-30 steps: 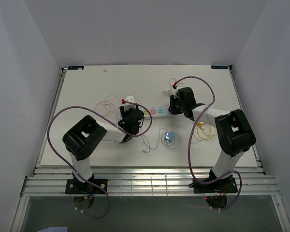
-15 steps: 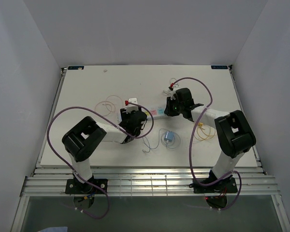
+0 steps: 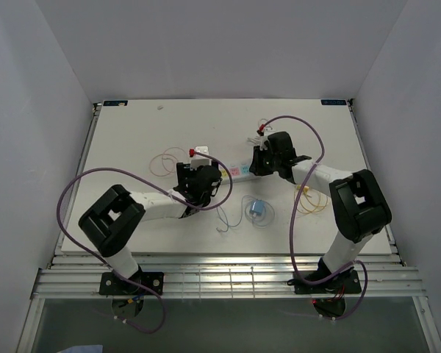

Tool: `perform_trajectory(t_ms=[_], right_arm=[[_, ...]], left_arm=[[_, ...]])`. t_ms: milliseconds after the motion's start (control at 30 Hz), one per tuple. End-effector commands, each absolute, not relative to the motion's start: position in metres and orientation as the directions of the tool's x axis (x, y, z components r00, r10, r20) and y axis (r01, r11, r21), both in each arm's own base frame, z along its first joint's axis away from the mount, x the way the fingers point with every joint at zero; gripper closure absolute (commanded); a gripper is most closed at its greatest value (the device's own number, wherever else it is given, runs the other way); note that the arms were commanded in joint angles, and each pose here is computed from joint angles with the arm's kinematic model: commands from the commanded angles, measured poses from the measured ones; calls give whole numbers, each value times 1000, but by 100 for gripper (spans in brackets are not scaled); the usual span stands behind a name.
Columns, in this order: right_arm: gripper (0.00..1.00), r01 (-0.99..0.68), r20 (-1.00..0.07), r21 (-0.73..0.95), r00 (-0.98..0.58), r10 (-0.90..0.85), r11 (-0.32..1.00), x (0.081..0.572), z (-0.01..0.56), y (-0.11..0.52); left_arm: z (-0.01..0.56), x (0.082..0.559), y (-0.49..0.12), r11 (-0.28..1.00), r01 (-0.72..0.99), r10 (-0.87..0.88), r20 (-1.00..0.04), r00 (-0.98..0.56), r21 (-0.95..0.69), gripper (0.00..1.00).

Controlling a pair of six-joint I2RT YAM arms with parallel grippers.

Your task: Insert the plug

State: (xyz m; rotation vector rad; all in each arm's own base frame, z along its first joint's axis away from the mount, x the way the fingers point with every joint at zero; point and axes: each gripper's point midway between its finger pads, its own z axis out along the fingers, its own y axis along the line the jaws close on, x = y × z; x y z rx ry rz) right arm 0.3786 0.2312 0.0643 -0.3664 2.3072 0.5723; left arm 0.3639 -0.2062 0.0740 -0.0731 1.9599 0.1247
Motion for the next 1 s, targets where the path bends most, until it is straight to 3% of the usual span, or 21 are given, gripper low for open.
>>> perform_trajectory(t_ms=[0, 133, 400, 600, 700, 733, 800, 833, 967], right_arm=[[74, -454, -792, 282, -607, -61, 845, 397, 122, 238], [72, -461, -822, 270, -567, -47, 846, 399, 148, 237], [63, -437, -867, 240, -497, -11, 867, 380, 197, 217], [41, -337, -874, 189, -486, 1, 922, 353, 210, 179], [23, -289, -871, 173, -491, 9, 942, 333, 209, 160], [12, -280, -882, 173, -470, 22, 944, 326, 218, 154], [4, -241, -877, 170, -479, 35, 956, 315, 211, 142], [10, -228, -882, 176, -468, 50, 958, 306, 217, 136], [10, -159, -877, 196, -470, 100, 968, 283, 211, 117]], left_arm=[[124, 358, -211, 997, -70, -38, -945, -324, -16, 2], [164, 347, -210, 996, -52, -91, -951, -296, -79, 2], [233, 305, -220, 956, 151, -191, -927, -323, -250, 2], [271, 277, -211, 921, 198, -249, -899, -361, -334, 2], [285, 263, -197, 903, 192, -302, -886, -351, -384, 2], [285, 258, -193, 899, 185, -314, -878, -361, -398, 2], [296, 249, -184, 881, 185, -357, -868, -345, -436, 2], [297, 245, -179, 879, 176, -366, -864, -345, -442, 2], [304, 233, -163, 855, 151, -428, -840, -333, -496, 2]])
